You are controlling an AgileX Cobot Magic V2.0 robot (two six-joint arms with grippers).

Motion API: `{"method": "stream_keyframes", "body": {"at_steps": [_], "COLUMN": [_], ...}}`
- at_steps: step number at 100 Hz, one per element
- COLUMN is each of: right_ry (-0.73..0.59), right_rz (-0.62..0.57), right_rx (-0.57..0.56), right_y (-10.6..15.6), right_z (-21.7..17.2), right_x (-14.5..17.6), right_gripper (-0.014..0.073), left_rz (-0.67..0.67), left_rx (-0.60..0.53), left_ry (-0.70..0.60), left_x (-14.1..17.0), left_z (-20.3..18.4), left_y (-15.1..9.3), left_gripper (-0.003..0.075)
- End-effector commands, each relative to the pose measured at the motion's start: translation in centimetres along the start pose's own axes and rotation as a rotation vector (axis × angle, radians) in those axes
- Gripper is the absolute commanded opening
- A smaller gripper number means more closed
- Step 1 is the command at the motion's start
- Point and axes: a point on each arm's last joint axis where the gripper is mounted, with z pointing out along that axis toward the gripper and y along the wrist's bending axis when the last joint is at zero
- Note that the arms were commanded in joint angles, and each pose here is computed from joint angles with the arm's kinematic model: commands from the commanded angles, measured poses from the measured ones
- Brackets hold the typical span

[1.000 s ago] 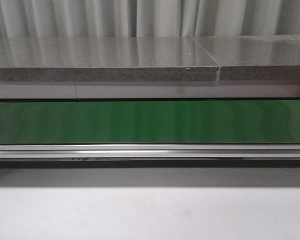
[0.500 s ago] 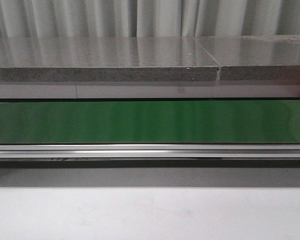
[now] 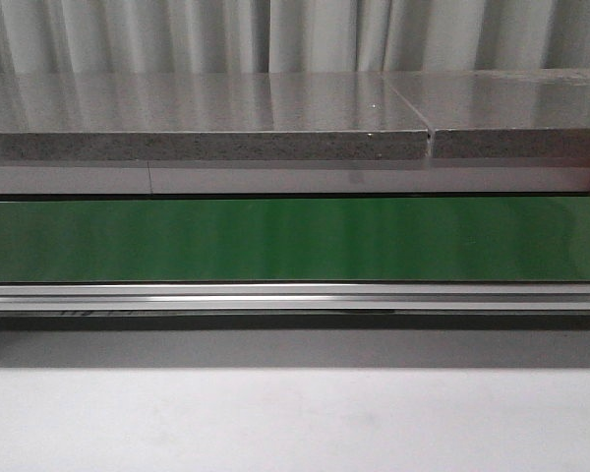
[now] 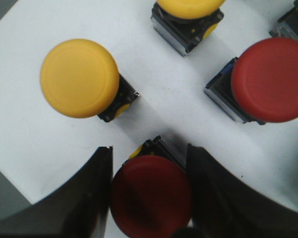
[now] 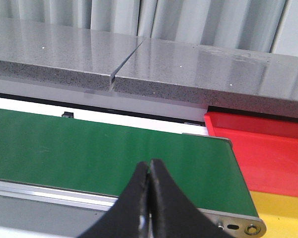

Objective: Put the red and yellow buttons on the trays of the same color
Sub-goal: 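Grasp the red button with the left gripper and carry it over the belt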

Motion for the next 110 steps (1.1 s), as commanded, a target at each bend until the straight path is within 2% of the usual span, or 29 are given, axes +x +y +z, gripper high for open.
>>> {"method": "stream_keyframes", "body": {"at_steps": [1, 11, 26, 42, 56, 71, 90, 110], "right_ry": [-0.111, -0.111, -0.111, -0.111, -0.111, -0.111, -0.111, -0.111], "right_rz": [-0.017, -0.017, -0.017, -0.017, -0.017, -0.017, -0.017, -0.017], "right_rx": [0.015, 0.015, 0.015, 0.015, 0.015, 0.015, 0.015, 0.015], "right_y": [-0.1, -0.1, -0.1, -0.1, -0.1, -0.1, -0.1, -0.1], "right_z": [-0.2, -0.2, -0.2, -0.2, -0.2, -0.2, -0.2, -0.2], "right_x": [-1.3, -1.3, -1.3, -1.3, -1.3, -1.3, -1.3, -1.3], "right_gripper": [-0.0066, -0.0066, -0.0066, -0.0066, -0.0066, -0.0066, -0.0066, -0.0066], "left_rz": [-0.02, -0.024, 0.047, 0.147, 0.23, 0.309, 0.4, 0.441], "left_rx": [0.037, 0.052, 0.09, 0.142, 0.2, 0.253, 0.258, 0.233], "left_ry": [-0.118, -0.181, -0.264, -0.319, -0.348, -0.311, -0.222, -0.146], "left_x": [-1.2, -1.3, -2.0, -3.4, -4.2, -4.5, -4.4, -4.3], "left_z": [-3.0, -5.3, -9.6, -13.6, -15.4, -14.8, -12.2, -9.6], "left_y": [0.3, 0.7, 0.4, -1.3, -3.6, -7.0, -10.8, -12.8], "left_gripper": [-0.0019, -0.0019, -0.0019, -0.0019, -0.0019, -0.0019, -0.0019, -0.0019]}}
